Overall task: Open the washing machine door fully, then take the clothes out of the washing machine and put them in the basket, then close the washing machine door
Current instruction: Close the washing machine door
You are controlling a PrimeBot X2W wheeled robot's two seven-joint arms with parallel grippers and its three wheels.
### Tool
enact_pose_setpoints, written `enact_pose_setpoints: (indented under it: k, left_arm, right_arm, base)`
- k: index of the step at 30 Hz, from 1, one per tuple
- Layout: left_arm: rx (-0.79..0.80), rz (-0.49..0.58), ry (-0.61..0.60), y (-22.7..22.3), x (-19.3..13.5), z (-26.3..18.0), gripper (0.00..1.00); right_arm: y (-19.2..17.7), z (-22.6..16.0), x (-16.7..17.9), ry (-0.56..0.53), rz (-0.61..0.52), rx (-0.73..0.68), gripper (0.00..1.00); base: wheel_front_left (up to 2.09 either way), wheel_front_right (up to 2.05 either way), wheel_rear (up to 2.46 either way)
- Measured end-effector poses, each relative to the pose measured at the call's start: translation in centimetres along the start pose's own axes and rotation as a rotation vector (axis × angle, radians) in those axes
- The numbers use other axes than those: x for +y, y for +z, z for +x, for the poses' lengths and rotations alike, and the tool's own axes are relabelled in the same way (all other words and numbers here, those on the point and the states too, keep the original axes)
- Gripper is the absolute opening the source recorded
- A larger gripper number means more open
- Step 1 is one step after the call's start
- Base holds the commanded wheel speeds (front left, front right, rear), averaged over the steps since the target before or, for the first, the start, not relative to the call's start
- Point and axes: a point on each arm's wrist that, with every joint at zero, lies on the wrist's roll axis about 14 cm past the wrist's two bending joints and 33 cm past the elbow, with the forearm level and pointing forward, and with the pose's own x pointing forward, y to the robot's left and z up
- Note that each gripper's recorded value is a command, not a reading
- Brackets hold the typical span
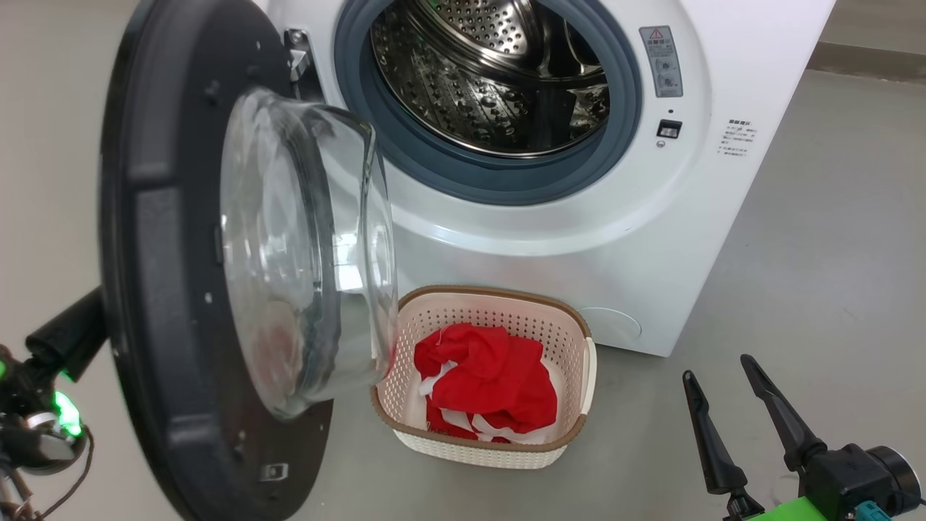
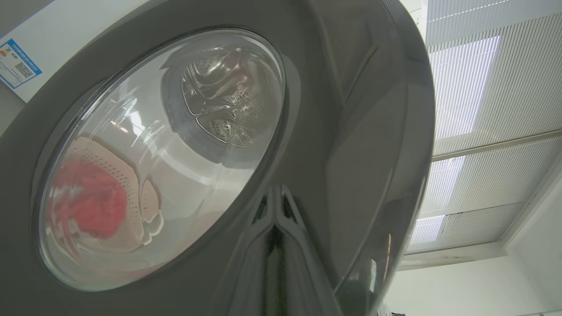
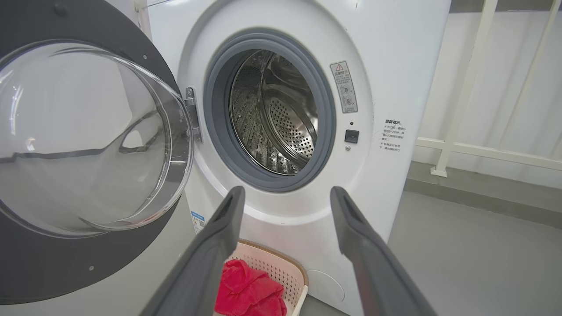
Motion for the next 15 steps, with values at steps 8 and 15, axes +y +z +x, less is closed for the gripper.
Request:
enact_pose_setpoints:
  k: [8,15]
  left_arm:
    - [0.044,-0.011,-0.022,-1.6,-0.5,1.0,0.00]
    - [0.084,-0.018,-0.029,-3.1,-0.6,2.0,0.00]
  right_arm:
    - [-0.1,-0.2,-0.3,-0.010,0.001,0.003,1.00]
    - [0.0,-0.3,-0.6,-0.019,-0.001,0.001,1.00]
  base:
    - [0.00,0.00,0.00]
    - [0.00,0.00,0.00]
